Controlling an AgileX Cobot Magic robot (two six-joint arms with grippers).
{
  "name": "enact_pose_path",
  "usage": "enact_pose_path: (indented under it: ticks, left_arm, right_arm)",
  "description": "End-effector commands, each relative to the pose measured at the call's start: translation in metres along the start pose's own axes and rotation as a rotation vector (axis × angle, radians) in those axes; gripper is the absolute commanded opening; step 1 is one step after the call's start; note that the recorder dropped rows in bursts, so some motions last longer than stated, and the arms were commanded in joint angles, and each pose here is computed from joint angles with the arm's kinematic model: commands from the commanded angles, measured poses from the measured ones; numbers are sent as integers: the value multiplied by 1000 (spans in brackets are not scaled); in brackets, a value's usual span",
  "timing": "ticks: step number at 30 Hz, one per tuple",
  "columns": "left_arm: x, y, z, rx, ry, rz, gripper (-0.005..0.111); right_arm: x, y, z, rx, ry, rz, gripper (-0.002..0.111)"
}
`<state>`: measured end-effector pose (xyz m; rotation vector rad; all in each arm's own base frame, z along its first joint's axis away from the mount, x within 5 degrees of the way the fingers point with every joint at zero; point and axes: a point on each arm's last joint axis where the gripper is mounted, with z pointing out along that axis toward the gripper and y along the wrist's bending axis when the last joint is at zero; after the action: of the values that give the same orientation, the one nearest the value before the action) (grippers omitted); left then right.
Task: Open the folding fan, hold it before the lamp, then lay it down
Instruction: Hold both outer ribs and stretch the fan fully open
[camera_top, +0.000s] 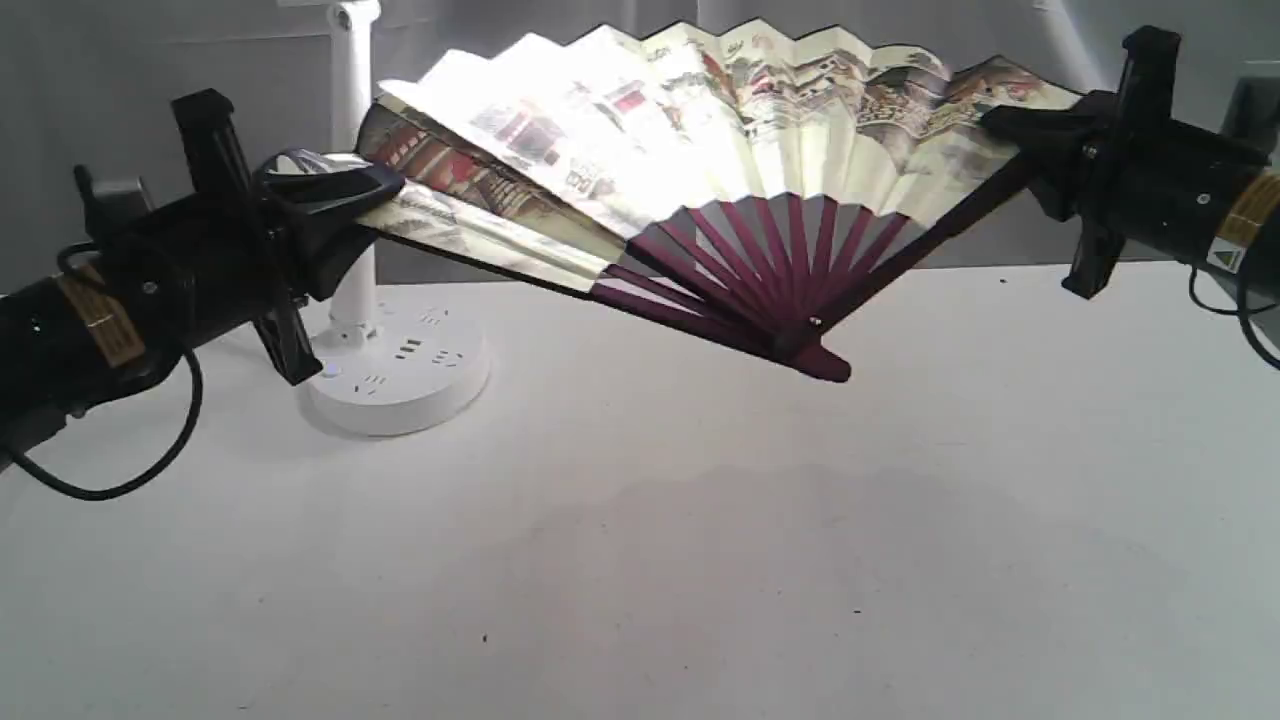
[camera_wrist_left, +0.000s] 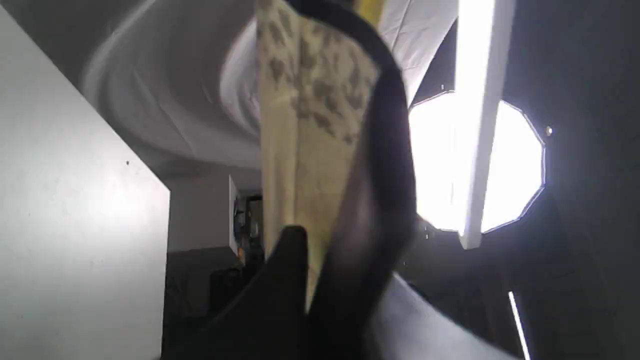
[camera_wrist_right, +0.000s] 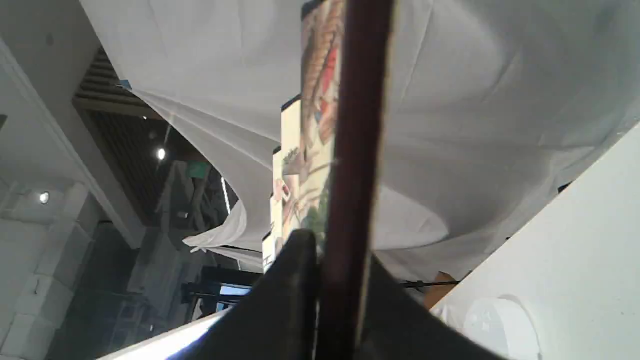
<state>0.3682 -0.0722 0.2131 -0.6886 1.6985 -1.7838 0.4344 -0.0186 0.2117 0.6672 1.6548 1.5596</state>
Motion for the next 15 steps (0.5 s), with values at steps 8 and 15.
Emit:
enact_pose_path:
  ticks: [8,15]
  left_arm:
    - [-13,-39,-16,169,-63,-32,0]
    - [-10,-56,-19,133,-88,17,0]
  right_arm:
    - [-7,2,-4,-10,-45,2,0]
    - [-8,1,-4,7,-60,5,0]
